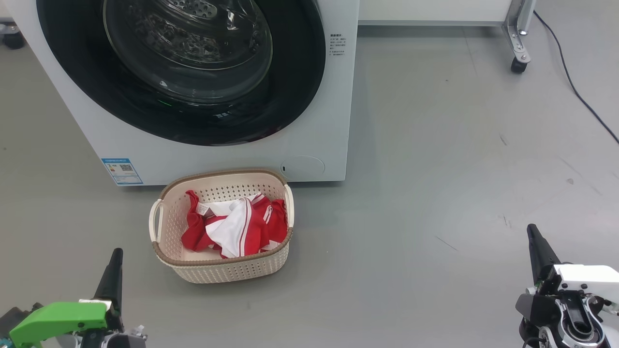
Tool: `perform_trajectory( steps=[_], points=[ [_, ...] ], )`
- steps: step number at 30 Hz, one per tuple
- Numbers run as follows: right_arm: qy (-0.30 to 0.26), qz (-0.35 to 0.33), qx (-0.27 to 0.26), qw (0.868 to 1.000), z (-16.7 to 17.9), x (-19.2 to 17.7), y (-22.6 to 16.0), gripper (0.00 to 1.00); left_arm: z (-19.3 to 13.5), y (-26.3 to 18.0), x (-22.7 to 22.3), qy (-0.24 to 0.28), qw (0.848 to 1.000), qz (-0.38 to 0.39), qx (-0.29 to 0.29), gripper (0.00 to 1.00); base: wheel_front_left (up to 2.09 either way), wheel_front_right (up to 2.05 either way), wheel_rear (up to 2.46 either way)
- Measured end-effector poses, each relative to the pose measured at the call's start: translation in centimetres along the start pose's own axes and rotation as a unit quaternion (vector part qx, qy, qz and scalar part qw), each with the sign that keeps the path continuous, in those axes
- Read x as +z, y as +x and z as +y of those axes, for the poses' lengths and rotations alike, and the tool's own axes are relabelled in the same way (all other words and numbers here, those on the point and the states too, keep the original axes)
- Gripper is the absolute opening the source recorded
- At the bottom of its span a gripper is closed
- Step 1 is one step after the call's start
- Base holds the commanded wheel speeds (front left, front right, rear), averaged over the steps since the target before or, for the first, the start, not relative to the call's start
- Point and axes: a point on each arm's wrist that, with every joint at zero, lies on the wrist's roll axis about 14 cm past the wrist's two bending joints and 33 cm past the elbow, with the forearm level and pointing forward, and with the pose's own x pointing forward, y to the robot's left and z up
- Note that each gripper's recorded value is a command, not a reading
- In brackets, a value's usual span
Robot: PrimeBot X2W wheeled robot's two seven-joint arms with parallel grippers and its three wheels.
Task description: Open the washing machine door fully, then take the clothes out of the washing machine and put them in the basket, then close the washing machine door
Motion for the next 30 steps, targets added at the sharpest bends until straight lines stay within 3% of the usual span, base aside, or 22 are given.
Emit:
perform_trajectory(
  steps=[30],
  points=[
    [0.001, -0.001, 0.0, 1.0, 0.02, 0.03, 0.0, 0.0, -0.06, 0.01, 0.0, -0.001, 1.0, 0.002, -0.001, 0.0, 0.0, 0.0, 0.0]
  ],
)
